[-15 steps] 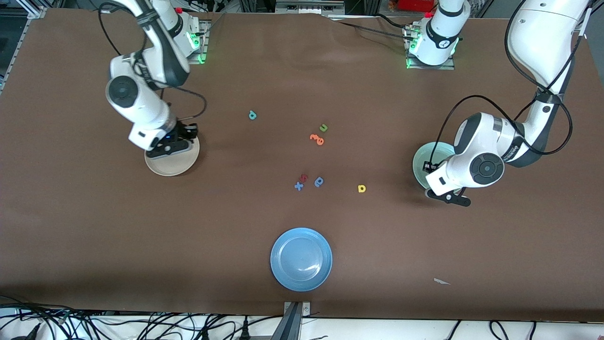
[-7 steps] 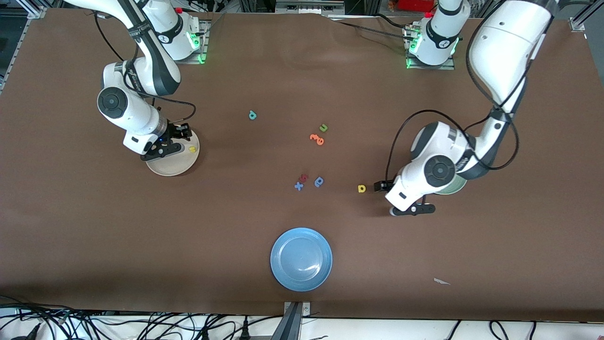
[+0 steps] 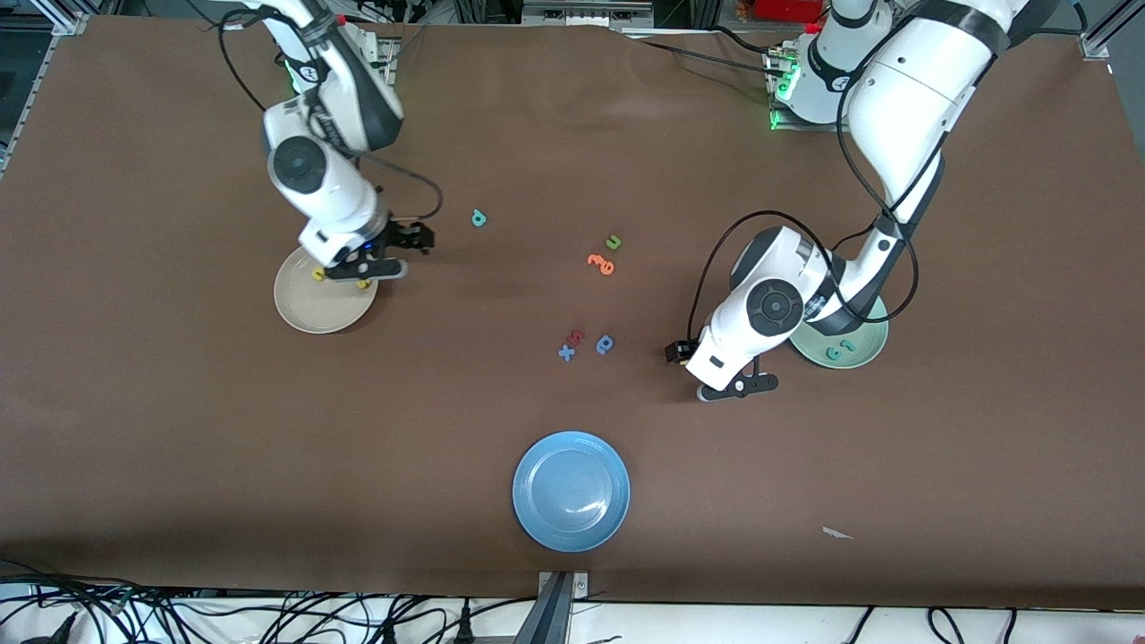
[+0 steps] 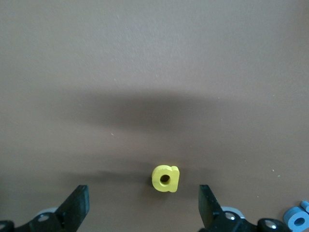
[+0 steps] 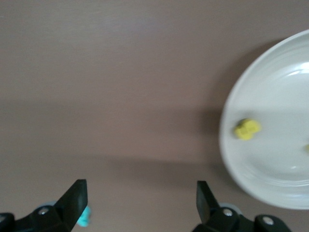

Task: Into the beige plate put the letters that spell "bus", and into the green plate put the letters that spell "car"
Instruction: 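Grasp the yellow a with the left gripper while the right grasps p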

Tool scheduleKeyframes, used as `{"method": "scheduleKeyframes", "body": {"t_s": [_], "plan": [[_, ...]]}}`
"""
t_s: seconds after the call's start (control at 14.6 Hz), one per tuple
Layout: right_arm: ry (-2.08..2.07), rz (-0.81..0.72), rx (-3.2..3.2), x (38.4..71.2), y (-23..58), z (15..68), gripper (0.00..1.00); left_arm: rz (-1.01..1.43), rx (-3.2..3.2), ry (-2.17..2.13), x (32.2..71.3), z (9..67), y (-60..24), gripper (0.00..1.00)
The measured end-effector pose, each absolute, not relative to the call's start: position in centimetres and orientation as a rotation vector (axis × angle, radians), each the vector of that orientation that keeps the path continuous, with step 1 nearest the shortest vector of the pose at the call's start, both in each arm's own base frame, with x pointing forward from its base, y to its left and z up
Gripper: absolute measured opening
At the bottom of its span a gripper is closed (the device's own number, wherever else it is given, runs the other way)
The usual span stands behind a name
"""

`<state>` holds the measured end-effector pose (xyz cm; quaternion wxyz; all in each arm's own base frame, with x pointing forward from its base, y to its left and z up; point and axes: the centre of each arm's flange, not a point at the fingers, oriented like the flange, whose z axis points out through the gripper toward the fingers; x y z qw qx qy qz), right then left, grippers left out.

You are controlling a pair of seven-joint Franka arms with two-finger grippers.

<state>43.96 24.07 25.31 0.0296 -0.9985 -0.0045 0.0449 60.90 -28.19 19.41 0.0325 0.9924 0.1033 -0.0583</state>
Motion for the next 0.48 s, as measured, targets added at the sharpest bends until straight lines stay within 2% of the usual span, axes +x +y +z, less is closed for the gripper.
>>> {"method": "scheduleKeyframes", "body": {"t_s": [0.34, 0.41, 0.48], "plan": [[0.099, 0.091, -3.003, 39.6, 29.7, 21.4, 1.00, -0.127, 3.077, 0.353, 59.6, 18.6, -30.6, 0.96], [0.106, 0.081, -2.983, 38.7, 30.3, 20.4, 1.00, -0.118, 3.085, 0.356, 59.4, 18.3, -30.8, 0.92], [0.106, 0.079, -2.968, 37.7, 30.8, 19.5, 1.00, -0.115, 3.089, 0.354, 59.3, 18.0, -30.9, 0.82]]}}
